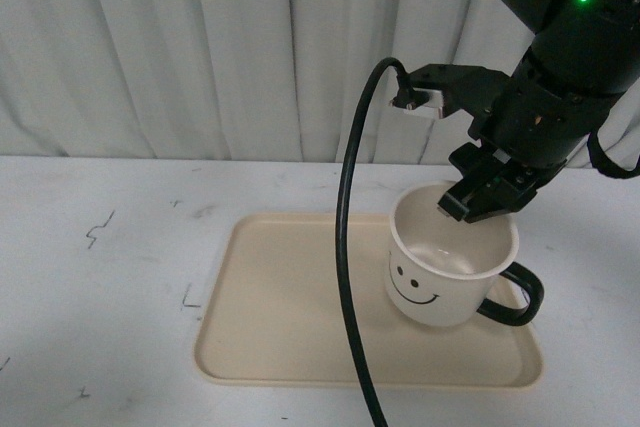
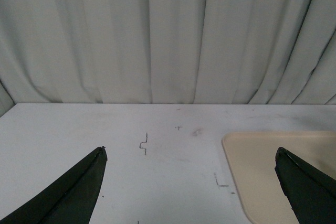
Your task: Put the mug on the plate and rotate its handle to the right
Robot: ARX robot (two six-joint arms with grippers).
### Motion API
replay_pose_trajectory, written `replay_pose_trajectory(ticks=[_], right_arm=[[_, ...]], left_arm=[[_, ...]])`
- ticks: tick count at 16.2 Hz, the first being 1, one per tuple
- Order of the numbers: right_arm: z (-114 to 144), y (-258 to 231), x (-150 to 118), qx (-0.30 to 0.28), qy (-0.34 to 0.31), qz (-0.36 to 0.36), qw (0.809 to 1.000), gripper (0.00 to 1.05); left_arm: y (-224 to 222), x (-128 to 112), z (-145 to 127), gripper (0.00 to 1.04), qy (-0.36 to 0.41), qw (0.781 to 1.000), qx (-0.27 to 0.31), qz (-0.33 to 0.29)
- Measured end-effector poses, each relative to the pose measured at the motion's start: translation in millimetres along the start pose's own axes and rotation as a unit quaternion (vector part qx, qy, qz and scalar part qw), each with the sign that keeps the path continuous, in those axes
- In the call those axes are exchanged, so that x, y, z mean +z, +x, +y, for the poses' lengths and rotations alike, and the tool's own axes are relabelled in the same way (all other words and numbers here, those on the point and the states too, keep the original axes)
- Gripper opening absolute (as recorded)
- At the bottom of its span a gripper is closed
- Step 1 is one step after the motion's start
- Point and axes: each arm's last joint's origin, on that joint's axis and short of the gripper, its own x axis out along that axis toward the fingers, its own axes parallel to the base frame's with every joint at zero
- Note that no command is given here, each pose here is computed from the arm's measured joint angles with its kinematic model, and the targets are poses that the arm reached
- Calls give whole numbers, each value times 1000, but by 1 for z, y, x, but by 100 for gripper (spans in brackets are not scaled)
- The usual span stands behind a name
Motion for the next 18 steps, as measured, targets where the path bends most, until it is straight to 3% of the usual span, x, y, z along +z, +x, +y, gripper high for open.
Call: replay_pose_trajectory(ticks=[3, 6, 12, 14, 16, 18], right_arm=[[0, -4, 2, 29, -157, 4, 987, 3], [0, 3, 18, 61, -279, -3, 958, 3], [11, 30, 41, 120, -370, -7, 921, 3], [28, 56, 64, 151, -390, -4, 908, 3], [33, 62, 64, 155, -363, 17, 919, 27], [28, 48, 71, 183, -316, -24, 931, 49]], left_arm=[[0, 0, 0, 98, 0, 1000, 0, 0], [0, 0, 0, 98, 0, 1000, 0, 0], [0, 0, 0, 98, 0, 1000, 0, 0], [0, 0, 0, 98, 0, 1000, 0, 0], [0, 0, 0, 98, 0, 1000, 0, 0], [0, 0, 0, 98, 0, 1000, 0, 0]])
